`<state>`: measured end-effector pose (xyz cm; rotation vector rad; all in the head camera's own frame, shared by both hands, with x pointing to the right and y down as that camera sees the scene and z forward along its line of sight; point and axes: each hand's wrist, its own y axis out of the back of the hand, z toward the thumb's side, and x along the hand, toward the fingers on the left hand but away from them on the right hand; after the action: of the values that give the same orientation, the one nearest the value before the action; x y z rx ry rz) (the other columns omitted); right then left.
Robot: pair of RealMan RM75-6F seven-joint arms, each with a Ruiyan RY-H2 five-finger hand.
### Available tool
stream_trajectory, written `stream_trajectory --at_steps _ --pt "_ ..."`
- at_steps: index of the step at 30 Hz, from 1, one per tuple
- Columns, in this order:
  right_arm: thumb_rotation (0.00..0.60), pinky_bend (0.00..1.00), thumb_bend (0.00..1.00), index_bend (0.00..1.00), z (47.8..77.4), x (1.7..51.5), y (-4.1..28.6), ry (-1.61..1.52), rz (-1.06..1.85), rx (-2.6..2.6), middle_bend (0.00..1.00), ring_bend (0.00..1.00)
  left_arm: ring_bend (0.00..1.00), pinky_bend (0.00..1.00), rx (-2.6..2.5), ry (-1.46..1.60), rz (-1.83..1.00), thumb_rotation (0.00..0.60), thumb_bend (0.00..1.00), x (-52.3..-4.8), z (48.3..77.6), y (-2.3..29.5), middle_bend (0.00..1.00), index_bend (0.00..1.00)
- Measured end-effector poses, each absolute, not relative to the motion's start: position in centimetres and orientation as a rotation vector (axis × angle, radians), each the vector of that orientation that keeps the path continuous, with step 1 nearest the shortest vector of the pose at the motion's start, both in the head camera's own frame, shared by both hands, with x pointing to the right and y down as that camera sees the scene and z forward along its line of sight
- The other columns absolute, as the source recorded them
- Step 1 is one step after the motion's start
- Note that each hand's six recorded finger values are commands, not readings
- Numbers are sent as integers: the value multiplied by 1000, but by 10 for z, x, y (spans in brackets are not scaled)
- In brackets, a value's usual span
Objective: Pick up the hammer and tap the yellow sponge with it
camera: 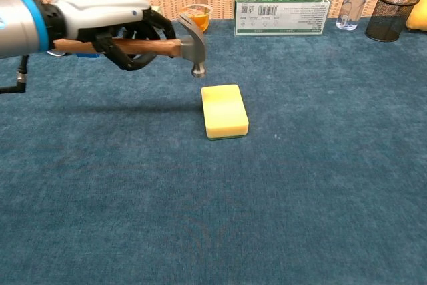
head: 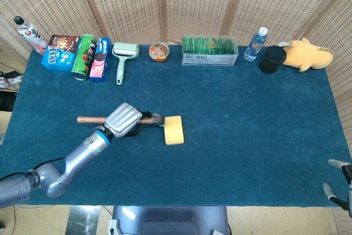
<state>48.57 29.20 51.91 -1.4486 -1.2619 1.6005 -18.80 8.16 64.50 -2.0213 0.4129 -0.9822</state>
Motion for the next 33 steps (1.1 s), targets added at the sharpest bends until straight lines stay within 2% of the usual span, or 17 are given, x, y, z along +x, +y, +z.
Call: stream_trajectory --at_steps 15,33 --pt "600 392 330 275 521 496 296 -1289 1631 -1432 325 347 698 792 -2041 466 -917 600 723 -148 656 79 727 694" --pt "600 392 330 275 522 495 295 -1282 1636 -1426 326 347 698 791 -2295 681 -1006 600 716 -159 666 82 727 694"
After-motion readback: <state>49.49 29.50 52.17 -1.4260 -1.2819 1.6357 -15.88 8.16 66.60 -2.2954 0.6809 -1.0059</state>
